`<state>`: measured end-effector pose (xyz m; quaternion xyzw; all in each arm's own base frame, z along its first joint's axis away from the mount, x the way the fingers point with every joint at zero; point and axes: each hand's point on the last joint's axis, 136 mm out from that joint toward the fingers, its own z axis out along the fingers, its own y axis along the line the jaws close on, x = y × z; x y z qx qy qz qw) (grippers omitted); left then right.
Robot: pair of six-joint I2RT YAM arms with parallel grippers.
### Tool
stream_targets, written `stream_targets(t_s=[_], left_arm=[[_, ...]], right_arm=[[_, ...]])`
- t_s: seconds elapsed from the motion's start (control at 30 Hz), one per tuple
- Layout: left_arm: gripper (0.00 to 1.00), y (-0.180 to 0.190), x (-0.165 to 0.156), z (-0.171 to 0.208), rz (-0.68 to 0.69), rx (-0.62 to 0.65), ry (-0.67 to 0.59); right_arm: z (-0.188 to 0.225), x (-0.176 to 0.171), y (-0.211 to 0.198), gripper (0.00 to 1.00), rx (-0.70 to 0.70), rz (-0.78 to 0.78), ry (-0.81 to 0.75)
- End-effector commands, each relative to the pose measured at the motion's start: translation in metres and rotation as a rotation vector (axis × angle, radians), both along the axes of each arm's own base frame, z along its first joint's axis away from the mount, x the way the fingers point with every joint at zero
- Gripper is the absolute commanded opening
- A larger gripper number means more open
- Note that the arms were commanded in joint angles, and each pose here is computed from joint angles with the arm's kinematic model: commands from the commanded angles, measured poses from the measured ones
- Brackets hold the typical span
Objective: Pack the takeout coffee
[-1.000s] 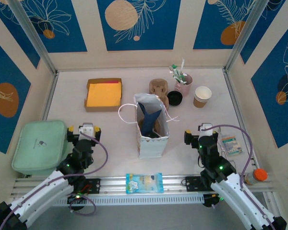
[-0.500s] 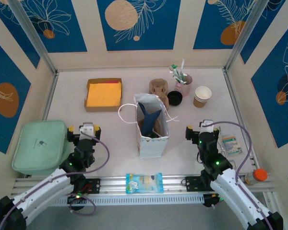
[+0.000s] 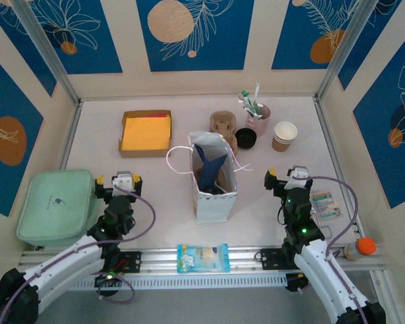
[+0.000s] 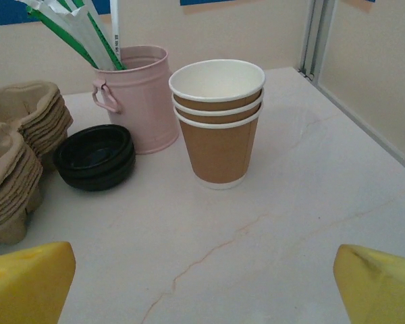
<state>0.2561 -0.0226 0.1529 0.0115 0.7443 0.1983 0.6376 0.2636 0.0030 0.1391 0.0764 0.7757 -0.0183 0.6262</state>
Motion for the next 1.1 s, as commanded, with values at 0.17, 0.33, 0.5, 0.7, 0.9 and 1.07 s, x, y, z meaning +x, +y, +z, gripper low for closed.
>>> stream_targets(t_s=[0.17,0.33,0.5,0.7,0.9,1.07], left_arm=[[1.00,0.003,0.009,0.004,0.001,-0.022,-0.040],[1.00,0.004,0.016,0.001,0.004,-0.029,-0.031],[1.00,0.006,0.023,0.001,0.012,-0.041,-0.036],[1.00,0.006,0.032,-0.003,0.010,-0.045,-0.020],[0.99,0.009,0.040,-0.004,0.016,-0.056,-0.031],[0.99,0.012,0.048,-0.005,0.023,-0.062,-0.042]], right_arm=[[0.000,0.005,0.000,0.99,0.021,0.010,-0.058],[0.000,0.010,0.001,0.99,0.028,0.013,-0.057],[-0.001,0.015,0.001,0.99,0.030,0.014,-0.044],[-0.003,0.021,0.003,0.99,0.026,0.020,-0.035],[-0.010,0.025,0.004,0.99,0.022,0.025,-0.013],[0.001,0.034,0.006,0.99,0.021,0.032,-0.036]])
